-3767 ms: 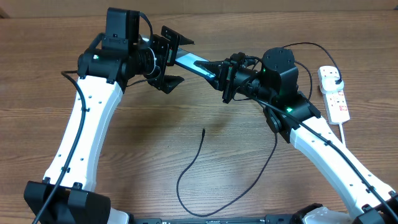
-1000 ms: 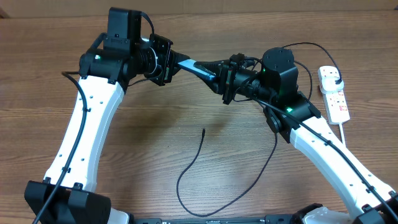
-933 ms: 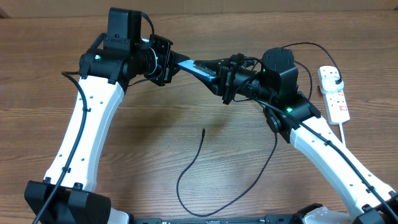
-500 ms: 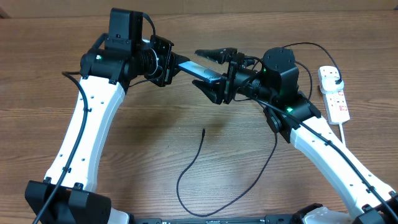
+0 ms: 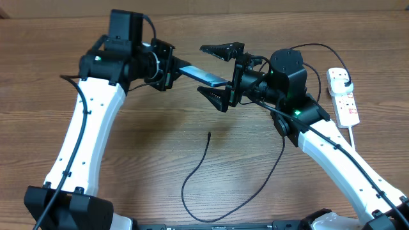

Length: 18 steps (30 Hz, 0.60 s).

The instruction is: Plug charger to phone and switch on socket

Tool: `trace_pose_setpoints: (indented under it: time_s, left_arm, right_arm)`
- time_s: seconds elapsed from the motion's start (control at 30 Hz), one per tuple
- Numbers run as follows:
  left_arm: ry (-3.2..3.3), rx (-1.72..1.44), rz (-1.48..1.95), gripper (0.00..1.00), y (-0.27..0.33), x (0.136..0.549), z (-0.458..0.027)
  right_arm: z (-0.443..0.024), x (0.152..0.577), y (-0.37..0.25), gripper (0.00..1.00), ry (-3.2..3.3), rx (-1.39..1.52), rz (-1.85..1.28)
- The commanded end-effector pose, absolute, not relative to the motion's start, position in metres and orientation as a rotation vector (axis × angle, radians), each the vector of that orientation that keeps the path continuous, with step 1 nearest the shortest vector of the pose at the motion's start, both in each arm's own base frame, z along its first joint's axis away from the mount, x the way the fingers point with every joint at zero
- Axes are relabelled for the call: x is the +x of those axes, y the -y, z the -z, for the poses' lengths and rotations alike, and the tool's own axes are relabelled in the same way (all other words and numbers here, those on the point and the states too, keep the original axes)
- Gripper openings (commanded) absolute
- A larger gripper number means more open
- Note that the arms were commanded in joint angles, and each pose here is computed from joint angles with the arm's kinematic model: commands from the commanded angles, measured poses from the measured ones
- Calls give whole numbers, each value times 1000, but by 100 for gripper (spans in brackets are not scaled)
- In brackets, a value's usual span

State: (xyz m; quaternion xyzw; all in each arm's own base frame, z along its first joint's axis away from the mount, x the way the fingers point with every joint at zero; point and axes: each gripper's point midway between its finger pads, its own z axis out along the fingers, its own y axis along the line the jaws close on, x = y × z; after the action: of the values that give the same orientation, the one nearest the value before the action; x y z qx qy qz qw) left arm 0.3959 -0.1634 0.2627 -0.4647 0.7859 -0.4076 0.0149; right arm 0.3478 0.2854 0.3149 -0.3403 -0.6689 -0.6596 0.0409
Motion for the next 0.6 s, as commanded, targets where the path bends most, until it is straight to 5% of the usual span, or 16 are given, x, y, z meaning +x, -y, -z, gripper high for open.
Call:
trace_pose_setpoints:
  time_s: [0.0,0.57]
  left_arm:
    - [-2429,-1438,1295,4,148,400,-266]
    - [-2395,-1226,1527,4,95,401,-289]
  right_arm:
    - [-329,352,-281,100,2139,-937,2111]
    - [-327,353,-279,100,2369,-707,2204]
